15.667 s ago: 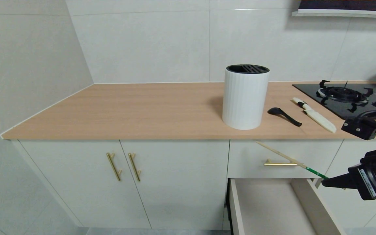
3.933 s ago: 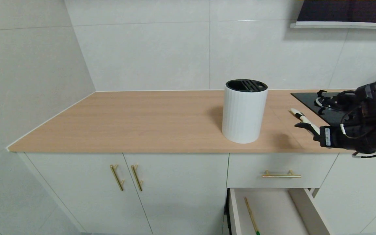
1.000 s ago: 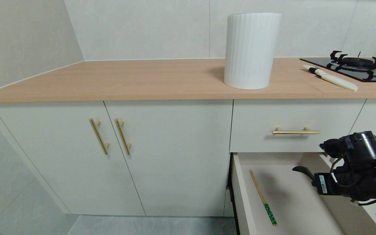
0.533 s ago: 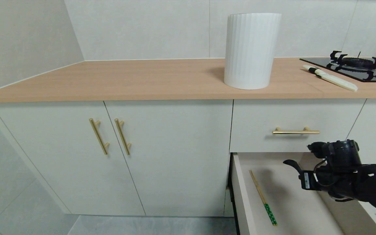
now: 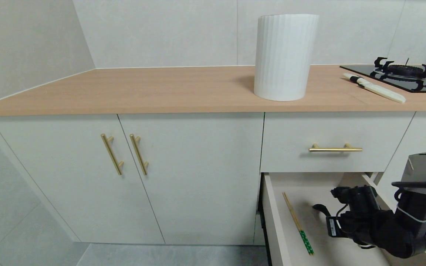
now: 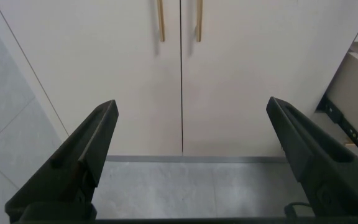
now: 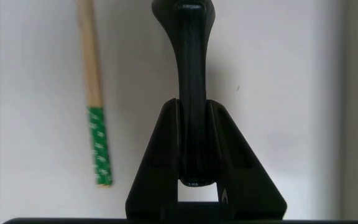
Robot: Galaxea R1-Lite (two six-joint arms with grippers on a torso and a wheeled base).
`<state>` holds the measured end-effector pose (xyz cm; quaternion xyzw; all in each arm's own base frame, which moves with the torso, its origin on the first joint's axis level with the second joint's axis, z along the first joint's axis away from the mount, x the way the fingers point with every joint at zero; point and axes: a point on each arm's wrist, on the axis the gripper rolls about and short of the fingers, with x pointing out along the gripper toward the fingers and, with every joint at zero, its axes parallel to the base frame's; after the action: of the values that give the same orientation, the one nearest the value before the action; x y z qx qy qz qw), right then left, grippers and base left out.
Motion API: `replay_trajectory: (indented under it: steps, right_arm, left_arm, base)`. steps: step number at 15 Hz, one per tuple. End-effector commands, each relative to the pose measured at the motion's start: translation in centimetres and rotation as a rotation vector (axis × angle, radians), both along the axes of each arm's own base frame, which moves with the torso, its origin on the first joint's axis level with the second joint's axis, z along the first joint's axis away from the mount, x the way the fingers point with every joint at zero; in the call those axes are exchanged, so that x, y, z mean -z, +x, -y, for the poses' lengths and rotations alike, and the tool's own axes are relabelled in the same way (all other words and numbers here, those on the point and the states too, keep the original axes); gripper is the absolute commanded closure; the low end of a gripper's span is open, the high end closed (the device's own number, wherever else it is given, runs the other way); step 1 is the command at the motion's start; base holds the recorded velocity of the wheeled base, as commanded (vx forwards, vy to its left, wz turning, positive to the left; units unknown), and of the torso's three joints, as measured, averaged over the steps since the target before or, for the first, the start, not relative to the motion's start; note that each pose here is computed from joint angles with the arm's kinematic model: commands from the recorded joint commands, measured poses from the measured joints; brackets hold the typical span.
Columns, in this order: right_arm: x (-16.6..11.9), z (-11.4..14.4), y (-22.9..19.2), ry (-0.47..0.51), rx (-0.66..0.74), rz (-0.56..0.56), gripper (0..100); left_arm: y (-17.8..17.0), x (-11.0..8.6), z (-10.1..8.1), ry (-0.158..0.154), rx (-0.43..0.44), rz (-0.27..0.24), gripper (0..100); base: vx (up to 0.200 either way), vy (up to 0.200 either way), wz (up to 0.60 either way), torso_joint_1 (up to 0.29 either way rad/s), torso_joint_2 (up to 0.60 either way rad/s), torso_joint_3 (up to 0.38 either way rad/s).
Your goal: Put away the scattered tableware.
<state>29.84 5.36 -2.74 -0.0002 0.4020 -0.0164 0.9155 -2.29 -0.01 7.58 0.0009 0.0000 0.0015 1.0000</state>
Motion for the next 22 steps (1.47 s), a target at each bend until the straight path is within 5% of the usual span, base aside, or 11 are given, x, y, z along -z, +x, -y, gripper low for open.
replay_trajectory:
  steps: [1, 13, 14, 20, 22]
  right_arm:
    - [1.7, 0.0, -0.1, -0.013, 0.001, -0.047, 100]
    - [1.6, 0.1, 0.3, -0.023, 0.018, 0.003, 100]
    - [1.6, 0.1, 0.3, -0.024, 0.019, 0.001, 0]
    - [1.3, 0.1, 0.3, -0.021, 0.022, 0.012, 0]
    - [-0.8, 0.1, 0.1, -0.011, 0.021, 0.066, 0]
  left_arm:
    - [0.0, 0.0, 0.0, 0.000, -0.002, 0.000, 0]
    - [0.0, 0.0, 0.0, 0.000, 0.000, -0.002, 0]
    - [0.0, 0.0, 0.0, 0.000, 0.000, -0.002, 0]
    - [0.0, 0.0, 0.0, 0.000, 0.000, -0.002, 0]
    - [0.0, 0.0, 0.0, 0.000, -0.002, -0.002, 0]
  base:
    - [0.000, 0.000, 0.00, 0.000, 0.00, 0.000]
    - [0.000, 0.000, 0.00, 0.000, 0.00, 0.000]
    - [0.000, 0.000, 0.00, 0.000, 0.00, 0.000]
    - [0.000, 0.000, 0.00, 0.000, 0.00, 0.000]
    - [0.000, 0.000, 0.00, 0.000, 0.00, 0.000]
